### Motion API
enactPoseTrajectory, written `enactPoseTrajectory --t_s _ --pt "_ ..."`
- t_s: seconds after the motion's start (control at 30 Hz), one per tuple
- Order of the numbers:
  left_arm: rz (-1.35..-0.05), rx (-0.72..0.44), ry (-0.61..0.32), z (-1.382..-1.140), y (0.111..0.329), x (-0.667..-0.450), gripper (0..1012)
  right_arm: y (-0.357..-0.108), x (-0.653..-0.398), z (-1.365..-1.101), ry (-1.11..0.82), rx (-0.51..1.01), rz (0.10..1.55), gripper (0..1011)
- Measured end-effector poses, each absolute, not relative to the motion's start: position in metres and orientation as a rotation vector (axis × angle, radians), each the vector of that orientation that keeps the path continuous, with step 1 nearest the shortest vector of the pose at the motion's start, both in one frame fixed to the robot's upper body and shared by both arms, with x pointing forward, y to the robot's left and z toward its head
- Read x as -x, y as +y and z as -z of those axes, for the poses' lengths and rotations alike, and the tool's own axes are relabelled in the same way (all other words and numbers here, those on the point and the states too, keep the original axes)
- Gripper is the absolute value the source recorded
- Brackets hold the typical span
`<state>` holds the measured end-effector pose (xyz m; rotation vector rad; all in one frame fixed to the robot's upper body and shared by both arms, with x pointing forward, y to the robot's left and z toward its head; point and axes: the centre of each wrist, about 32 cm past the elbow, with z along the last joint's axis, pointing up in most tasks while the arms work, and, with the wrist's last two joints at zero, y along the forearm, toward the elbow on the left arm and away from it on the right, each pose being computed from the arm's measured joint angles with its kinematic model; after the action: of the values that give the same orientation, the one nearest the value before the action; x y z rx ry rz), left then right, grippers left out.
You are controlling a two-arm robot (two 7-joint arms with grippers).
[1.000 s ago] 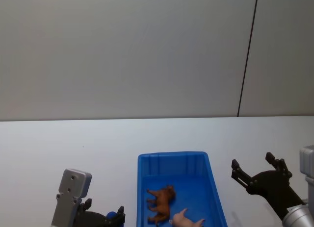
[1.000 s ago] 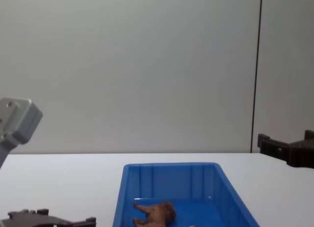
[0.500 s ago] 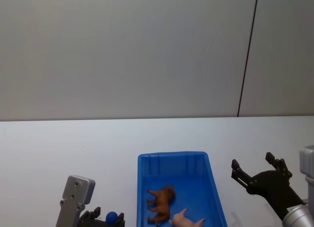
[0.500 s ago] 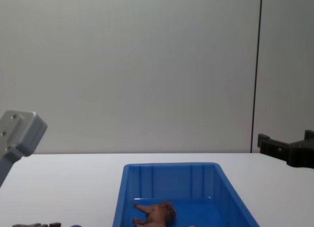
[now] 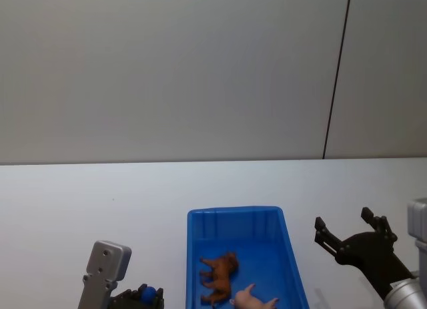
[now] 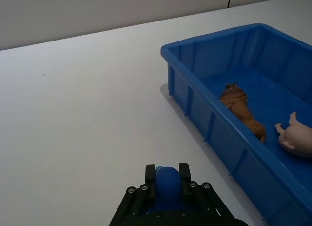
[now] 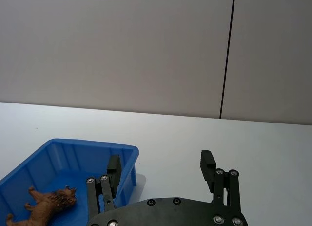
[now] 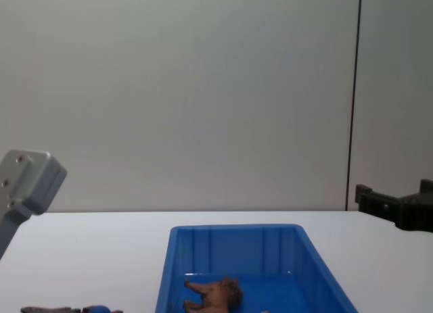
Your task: Pick up the two dolls from the table and place them into the box.
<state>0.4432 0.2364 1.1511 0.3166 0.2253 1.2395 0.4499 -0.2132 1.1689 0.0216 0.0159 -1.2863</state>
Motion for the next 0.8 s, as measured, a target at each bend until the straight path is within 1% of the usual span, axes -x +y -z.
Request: enactPoseTrajectory --t_s 0.27,0.47,0.6,0.8 --pt "-1.231 -0.285 0.186 -1.157 0.235 -0.442 240 -0.213 -0.450 -1.169 0.016 -0.022 1.286 1001" --pt "-1.218 -0.251 0.134 -1.168 0.233 -0.443 210 -0.213 -0.450 -1.169 0.016 -0.022 1.286 1001" --pt "-1.199 -0.227 0.083 -1.178 0.231 -0.447 190 -0.213 -0.450 -1.169 0.016 -0.022 1.286 1001" --pt "-1.158 -0.192 0.034 -1.189 0.228 -0.455 166 -0.213 -0.450 -1.169 0.016 -0.022 1.286 1001"
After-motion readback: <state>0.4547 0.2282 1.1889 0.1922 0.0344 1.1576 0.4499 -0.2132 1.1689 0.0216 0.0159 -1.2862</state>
